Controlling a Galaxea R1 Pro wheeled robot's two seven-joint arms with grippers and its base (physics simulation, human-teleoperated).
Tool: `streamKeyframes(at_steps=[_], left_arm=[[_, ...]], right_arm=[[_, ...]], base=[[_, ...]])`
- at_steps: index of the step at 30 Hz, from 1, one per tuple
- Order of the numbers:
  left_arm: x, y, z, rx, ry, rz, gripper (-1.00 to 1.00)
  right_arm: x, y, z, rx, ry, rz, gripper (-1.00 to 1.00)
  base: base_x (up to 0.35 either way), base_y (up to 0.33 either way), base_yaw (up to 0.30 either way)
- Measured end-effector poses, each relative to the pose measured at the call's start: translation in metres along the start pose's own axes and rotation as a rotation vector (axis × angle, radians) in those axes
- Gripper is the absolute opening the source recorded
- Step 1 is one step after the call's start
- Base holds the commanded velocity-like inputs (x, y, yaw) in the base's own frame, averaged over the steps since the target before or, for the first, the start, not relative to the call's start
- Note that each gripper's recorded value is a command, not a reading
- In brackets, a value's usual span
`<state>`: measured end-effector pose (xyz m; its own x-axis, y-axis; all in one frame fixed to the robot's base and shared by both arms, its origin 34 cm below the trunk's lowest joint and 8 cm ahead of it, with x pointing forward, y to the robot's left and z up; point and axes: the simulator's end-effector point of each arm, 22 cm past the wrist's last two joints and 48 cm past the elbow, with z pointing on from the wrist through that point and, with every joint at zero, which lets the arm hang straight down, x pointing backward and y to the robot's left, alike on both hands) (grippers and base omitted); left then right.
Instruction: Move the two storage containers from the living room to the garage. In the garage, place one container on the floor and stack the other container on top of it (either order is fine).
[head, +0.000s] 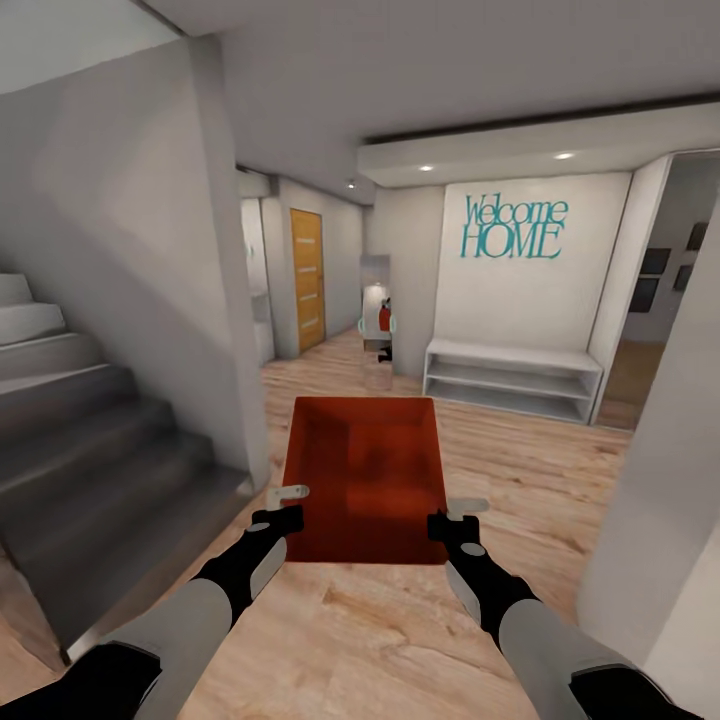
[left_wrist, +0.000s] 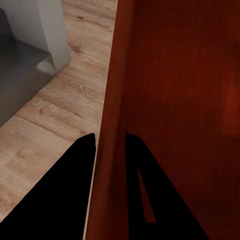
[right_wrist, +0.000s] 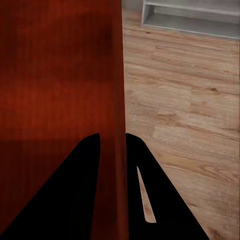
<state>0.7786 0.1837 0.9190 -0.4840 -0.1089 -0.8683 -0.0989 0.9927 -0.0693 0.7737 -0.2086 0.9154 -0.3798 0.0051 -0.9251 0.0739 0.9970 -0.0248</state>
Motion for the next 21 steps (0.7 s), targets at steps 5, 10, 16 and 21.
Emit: streamKeyframes(at_steps=[5, 10, 16, 21], left_arm=[[0.0002, 0.0, 0.0, 0.0, 0.001, 0.001, -1.0], [0.0002, 0.0001, 0.0, 0.0, 0.001, 0.001, -1.0], [0.0, 0.0, 0.0, 0.0, 0.0, 0.0, -1.0], [-0.0001, 0.0, 0.0, 0.0, 0.0, 0.0, -1.0]], right_arm=[[0.0002, 0.0, 0.0, 0.0, 0.001, 0.0, -1.0], [0.0002, 0.0, 0.0, 0.0, 0.001, 0.0, -1.0], [0.0, 0.0, 0.0, 0.0, 0.0, 0.0, -1.0], [-0.0001, 0.0, 0.0, 0.0, 0.0, 0.0, -1.0]], base=[[0.326, 0.0, 0.0], [0.326, 0.0, 0.0], [0.326, 0.0, 0.0], [0.326, 0.0, -0.007]])
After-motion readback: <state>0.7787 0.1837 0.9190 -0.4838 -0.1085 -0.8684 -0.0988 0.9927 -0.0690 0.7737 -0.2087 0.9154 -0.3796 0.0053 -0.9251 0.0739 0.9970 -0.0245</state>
